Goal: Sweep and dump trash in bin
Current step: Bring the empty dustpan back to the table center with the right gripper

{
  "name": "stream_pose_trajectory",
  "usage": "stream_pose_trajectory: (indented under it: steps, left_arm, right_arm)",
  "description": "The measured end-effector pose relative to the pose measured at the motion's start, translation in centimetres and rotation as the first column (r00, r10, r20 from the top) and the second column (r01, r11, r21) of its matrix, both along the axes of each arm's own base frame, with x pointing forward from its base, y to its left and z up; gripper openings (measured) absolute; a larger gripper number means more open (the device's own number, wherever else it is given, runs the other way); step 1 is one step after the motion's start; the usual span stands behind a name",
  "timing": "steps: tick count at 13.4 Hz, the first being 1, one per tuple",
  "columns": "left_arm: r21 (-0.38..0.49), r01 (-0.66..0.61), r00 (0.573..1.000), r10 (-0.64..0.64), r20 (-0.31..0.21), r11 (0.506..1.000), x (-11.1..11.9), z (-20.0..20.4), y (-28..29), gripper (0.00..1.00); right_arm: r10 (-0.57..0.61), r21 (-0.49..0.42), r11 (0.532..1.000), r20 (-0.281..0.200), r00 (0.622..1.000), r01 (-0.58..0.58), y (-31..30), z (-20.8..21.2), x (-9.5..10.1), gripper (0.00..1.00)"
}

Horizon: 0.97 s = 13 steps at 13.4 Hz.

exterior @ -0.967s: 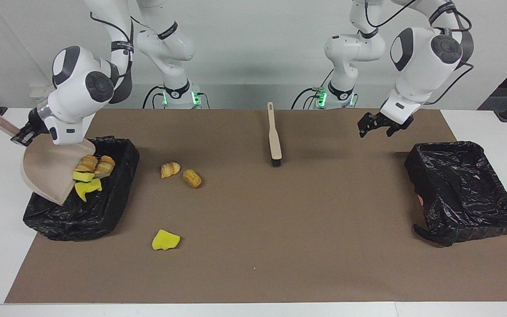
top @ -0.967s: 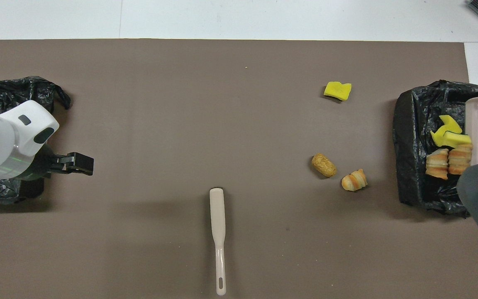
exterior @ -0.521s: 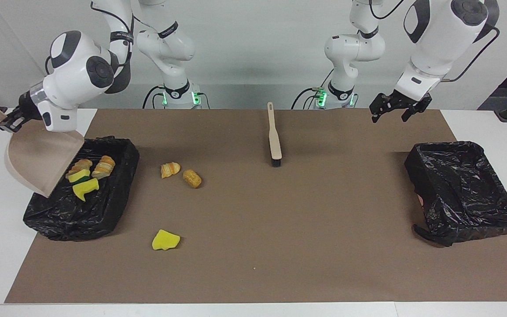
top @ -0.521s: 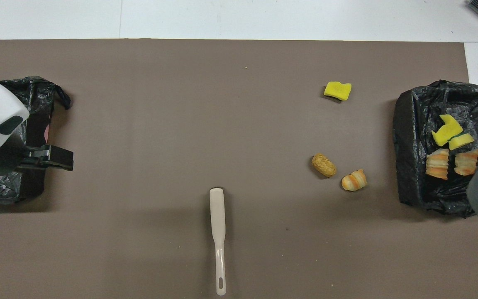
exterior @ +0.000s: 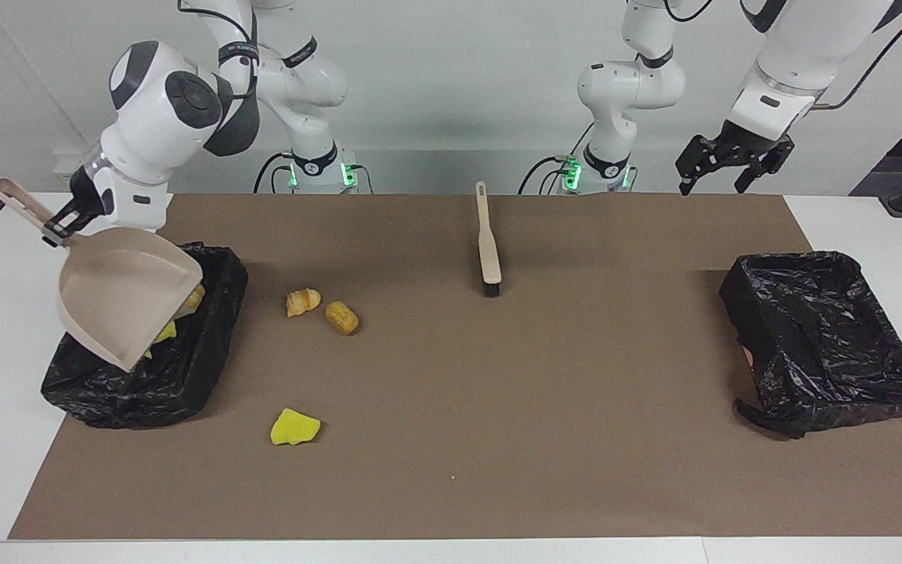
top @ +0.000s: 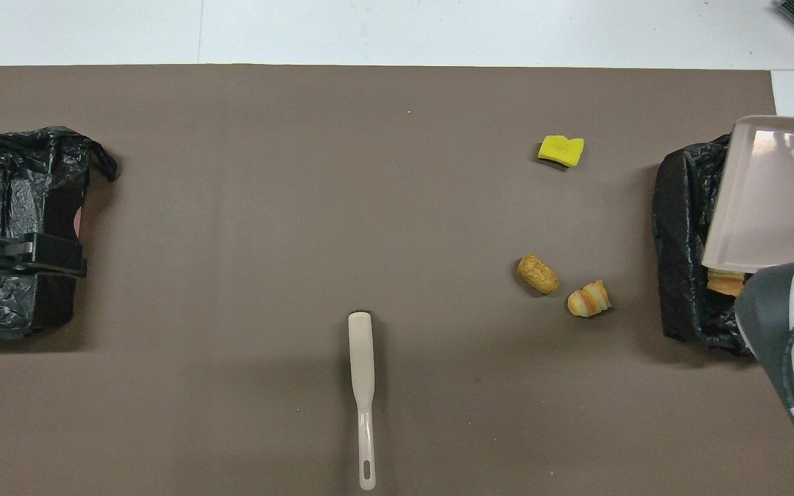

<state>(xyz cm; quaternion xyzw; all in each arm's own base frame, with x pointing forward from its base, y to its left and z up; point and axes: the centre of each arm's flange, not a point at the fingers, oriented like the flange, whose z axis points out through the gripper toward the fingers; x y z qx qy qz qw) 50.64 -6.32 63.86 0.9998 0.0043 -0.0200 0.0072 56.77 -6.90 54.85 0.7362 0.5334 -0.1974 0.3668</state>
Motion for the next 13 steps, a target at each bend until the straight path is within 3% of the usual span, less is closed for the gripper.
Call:
stream_pose_trajectory:
  steps: [4, 7, 9, 10, 12, 13]
  left_arm:
    - [0.0, -0.001, 1.0, 0.001, -0.002, 1.0, 0.0, 0.0, 0.0, 1.0]
    - [0.001, 0.003, 1.0, -0.003, -0.002, 1.0, 0.0, 0.0, -0.2, 1.0]
    - [0.001, 0.0, 1.0, 0.0, -0.005, 1.0, 0.0, -0.1, 0.0, 1.0]
    - [0.001, -0.004, 1.0, 0.004, -0.007, 1.0, 0.0, -0.1, 0.2, 1.0]
    - [0.003, -0.026, 1.0, 0.026, -0.013, 1.0, 0.0, -0.1, 1.3, 1.0]
    - [0.004, -0.033, 0.999, 0.033, -0.013, 0.999, 0.1, -0.1, 1.7, 1.0]
  right_arm:
    - [-0.128, 0.25, 0.964, 0.147, 0.981, 0.089, 7.7, -0.9, 1.6, 0.32]
    - [-0.28, 0.385, 0.906, 0.24, 0.93, 0.174, 14.0, -1.8, 3.3, 0.32]
    - [-0.419, 0.444, 0.853, 0.263, 0.869, 0.276, 18.5, -4.0, 4.5, 0.32]
    - [-0.493, 0.484, 0.809, 0.251, 0.833, 0.333, 20.4, -4.7, 5.3, 0.32]
    - [-0.636, 0.588, 0.688, 0.205, 0.744, 0.426, 23.7, -5.2, 6.9, 0.32]
    - [-0.706, 0.626, 0.625, 0.198, 0.68, 0.467, 26.0, -5.6, 7.3, 0.32]
